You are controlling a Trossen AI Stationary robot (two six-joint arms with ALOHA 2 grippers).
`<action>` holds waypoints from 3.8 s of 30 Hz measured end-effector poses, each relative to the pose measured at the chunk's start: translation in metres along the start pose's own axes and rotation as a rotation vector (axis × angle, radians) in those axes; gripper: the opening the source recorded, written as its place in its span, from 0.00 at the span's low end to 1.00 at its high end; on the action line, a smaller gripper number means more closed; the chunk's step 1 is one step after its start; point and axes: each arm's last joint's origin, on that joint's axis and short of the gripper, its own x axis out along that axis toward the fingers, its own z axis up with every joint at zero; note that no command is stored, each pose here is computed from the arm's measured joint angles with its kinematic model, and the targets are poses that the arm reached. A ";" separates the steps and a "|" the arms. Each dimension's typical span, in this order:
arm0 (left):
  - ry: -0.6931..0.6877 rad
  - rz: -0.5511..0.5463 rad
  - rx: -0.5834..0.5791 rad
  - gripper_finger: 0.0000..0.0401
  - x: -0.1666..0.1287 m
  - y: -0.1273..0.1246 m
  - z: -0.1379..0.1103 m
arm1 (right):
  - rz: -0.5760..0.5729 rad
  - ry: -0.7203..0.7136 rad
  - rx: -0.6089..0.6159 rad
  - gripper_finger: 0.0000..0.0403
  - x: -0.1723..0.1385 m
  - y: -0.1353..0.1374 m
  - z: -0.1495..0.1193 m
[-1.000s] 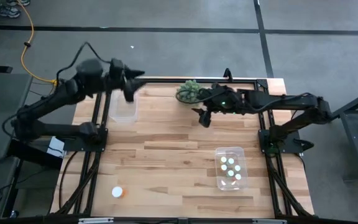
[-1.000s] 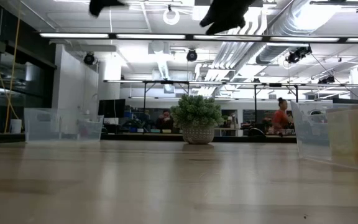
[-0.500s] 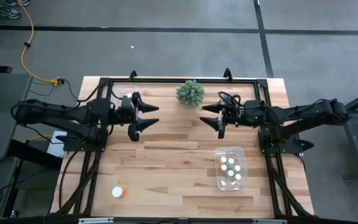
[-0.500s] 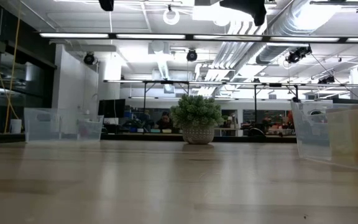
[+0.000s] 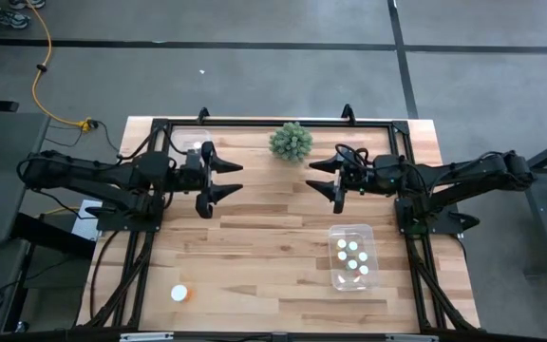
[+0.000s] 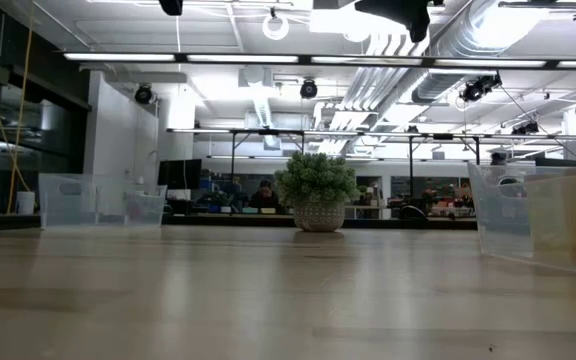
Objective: Pick and place medicine bottles into bin by pill shape (circle, oval)
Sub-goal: Put the orange capsule bottle into the left transparent bin
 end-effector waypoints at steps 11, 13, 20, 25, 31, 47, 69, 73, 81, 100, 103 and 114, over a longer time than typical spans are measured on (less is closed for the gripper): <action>0.485 -0.085 0.029 0.58 -0.009 -0.035 0.007 | -0.003 0.001 0.000 0.63 0.000 -0.001 0.000; 0.600 -0.136 0.038 0.58 -0.013 -0.053 0.008 | -0.008 0.006 -0.001 0.63 0.000 -0.002 0.000; 1.015 -0.258 0.074 0.58 -0.039 -0.122 -0.020 | -0.014 0.016 -0.004 0.63 0.001 -0.003 -0.001; 1.178 -0.281 0.003 0.60 -0.058 -0.163 -0.046 | -0.018 0.033 -0.008 0.63 0.000 -0.003 -0.003; 1.303 -0.245 -0.054 0.71 -0.071 -0.186 -0.068 | -0.023 0.053 -0.013 0.63 0.000 -0.003 -0.005; 1.379 -0.197 0.142 0.88 -0.097 -0.203 -0.093 | -0.036 0.101 0.005 0.63 0.000 -0.005 -0.010; 1.247 -0.439 0.306 0.87 -0.134 -0.180 -0.162 | -0.042 0.114 0.040 0.63 0.000 -0.005 -0.011; 1.215 -0.361 0.255 0.87 -0.138 -0.170 -0.178 | -0.043 0.114 0.052 0.63 0.000 -0.005 -0.011; 1.081 -0.404 0.162 0.87 -0.135 -0.171 -0.189 | -0.043 0.113 0.053 0.63 0.000 -0.005 -0.011; 1.214 -0.335 0.280 0.87 -0.121 -0.181 -0.135 | -0.101 0.103 0.020 0.63 0.000 -0.007 -0.011; 1.228 -0.317 0.320 0.87 -0.115 -0.180 -0.125 | -0.103 0.107 0.018 0.63 0.000 -0.007 -0.012; 1.397 -0.318 0.373 0.87 -0.091 -0.187 -0.143 | -0.126 0.199 -0.007 0.63 -0.002 -0.010 -0.020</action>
